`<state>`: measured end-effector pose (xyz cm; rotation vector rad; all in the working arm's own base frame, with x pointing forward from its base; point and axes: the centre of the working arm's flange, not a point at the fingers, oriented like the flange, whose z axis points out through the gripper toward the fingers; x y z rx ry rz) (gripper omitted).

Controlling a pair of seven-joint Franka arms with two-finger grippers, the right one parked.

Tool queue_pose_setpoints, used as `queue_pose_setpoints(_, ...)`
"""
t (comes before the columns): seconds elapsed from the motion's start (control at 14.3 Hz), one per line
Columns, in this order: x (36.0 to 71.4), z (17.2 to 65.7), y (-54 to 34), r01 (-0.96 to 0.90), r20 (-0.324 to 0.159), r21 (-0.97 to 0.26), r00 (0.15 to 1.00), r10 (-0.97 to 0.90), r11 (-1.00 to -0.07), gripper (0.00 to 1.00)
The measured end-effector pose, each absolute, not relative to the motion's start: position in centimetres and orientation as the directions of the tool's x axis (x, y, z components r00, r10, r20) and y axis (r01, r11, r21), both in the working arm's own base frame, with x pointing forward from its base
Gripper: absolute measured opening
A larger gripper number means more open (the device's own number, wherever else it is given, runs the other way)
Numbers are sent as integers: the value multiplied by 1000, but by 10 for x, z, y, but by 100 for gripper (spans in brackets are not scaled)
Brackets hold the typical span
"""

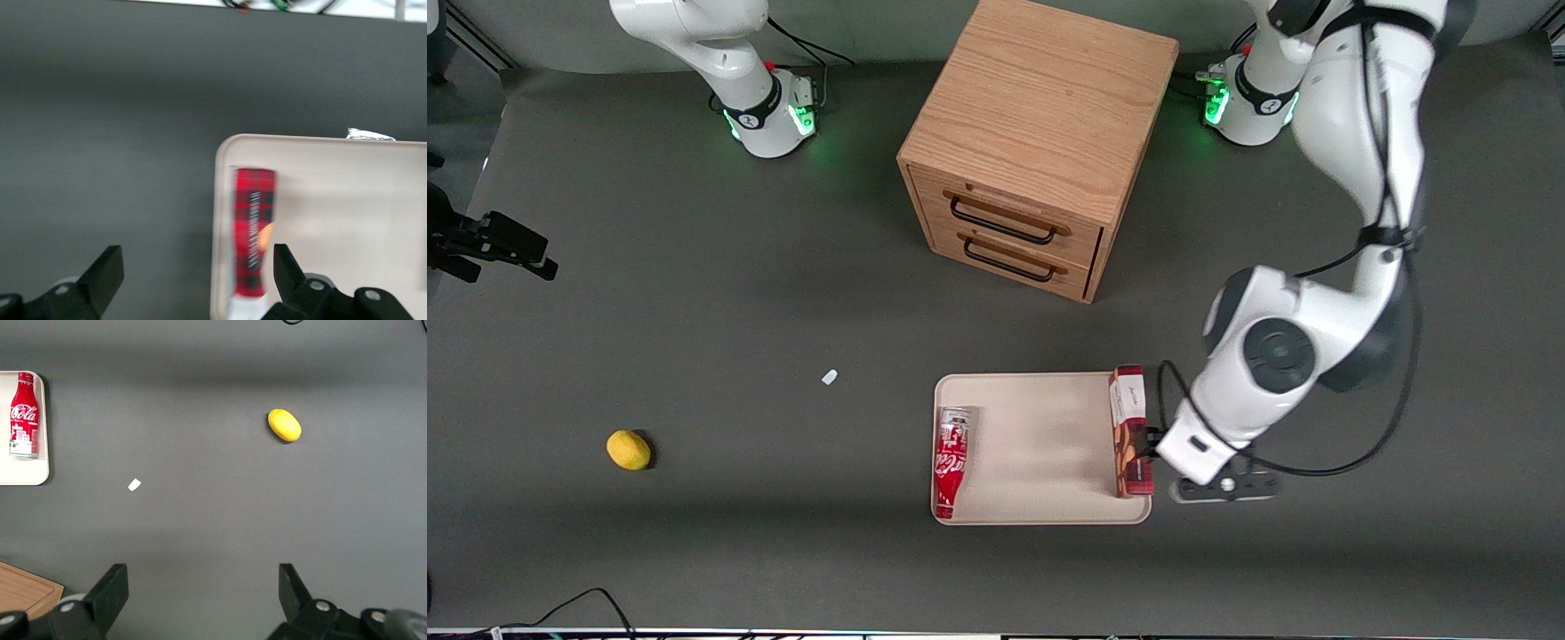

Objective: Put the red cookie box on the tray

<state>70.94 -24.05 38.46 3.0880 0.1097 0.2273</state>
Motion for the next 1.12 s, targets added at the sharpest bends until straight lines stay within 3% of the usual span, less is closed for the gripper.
queue_pose_setpoints(0.56,632,533,-88,51,31,-24,998,51,-998,100)
queue_pose_setpoints(1.12,548,626,-22,-18,18,-18,1000,-19,-1000,100)
